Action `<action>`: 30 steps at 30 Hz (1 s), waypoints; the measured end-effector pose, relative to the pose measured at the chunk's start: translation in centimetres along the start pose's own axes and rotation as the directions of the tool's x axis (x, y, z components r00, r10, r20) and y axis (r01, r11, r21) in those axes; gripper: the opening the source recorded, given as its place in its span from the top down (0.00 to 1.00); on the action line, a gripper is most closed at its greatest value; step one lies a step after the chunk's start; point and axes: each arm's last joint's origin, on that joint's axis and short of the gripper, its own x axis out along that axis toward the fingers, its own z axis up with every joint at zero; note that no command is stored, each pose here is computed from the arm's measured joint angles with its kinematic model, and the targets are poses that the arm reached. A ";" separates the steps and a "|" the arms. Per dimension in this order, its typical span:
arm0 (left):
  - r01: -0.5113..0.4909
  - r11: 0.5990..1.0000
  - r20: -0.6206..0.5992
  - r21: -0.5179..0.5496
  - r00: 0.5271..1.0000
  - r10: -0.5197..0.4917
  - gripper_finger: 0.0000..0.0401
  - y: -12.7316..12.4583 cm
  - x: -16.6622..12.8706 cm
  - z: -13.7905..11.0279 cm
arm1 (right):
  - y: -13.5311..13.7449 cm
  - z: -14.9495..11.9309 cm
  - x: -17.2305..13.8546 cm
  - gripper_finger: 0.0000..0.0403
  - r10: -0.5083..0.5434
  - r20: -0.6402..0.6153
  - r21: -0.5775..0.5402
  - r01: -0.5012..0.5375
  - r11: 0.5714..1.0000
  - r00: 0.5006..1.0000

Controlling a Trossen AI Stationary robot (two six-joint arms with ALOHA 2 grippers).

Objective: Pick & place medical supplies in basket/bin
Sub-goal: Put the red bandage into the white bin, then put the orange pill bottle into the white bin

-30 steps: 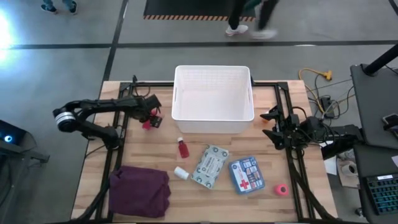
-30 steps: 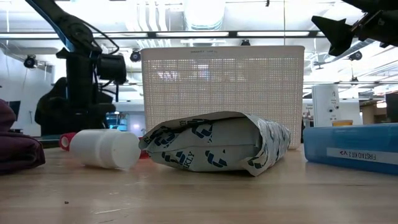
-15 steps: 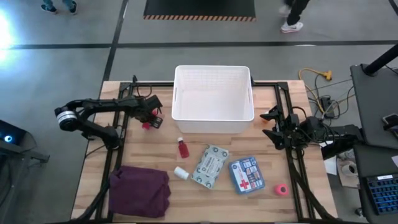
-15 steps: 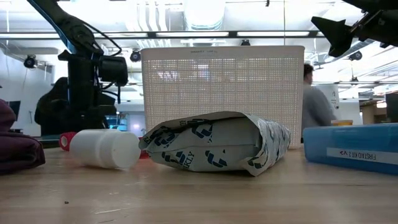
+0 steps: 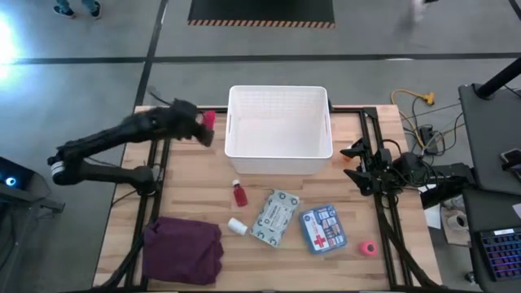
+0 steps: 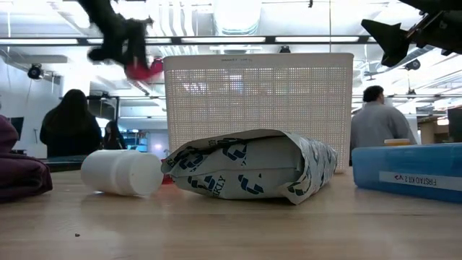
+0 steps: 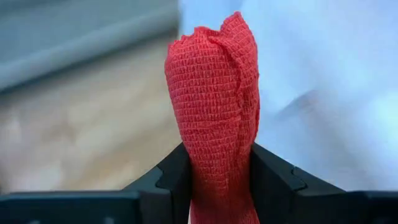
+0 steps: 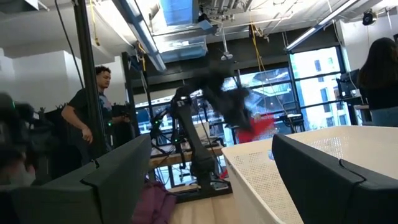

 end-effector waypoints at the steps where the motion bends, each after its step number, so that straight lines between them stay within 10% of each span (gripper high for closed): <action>1: 0.037 0.999 0.074 -0.003 0.997 -0.037 0.71 -0.4 -1.6 1.0 | 0.0 0.0 0.0 0.19 0.000 0.000 0.000 0.000 1.000 1.000; 5: 0.240 0.968 0.288 0.077 0.924 -0.252 0.72 -2.5 -4.7 4.1 | 0.0 0.0 0.0 0.19 0.000 0.000 -0.004 0.000 1.000 1.000; 9: 0.352 0.919 0.311 0.177 0.866 -0.391 0.72 -5.4 -1.5 6.0 | 0.0 0.0 0.0 0.19 0.000 0.000 -0.008 0.000 1.000 1.000; 17: 0.233 0.944 0.188 0.233 0.942 -0.279 0.57 -8.6 7.9 6.5 | 0.0 0.0 0.0 0.19 0.001 -0.002 0.000 -0.001 1.000 1.000; 30: 0.188 0.931 0.120 0.315 0.965 -0.235 0.35 -10.7 1.7 12.8 | 0.0 0.2 0.0 0.19 0.005 0.019 0.025 -0.006 1.000 1.000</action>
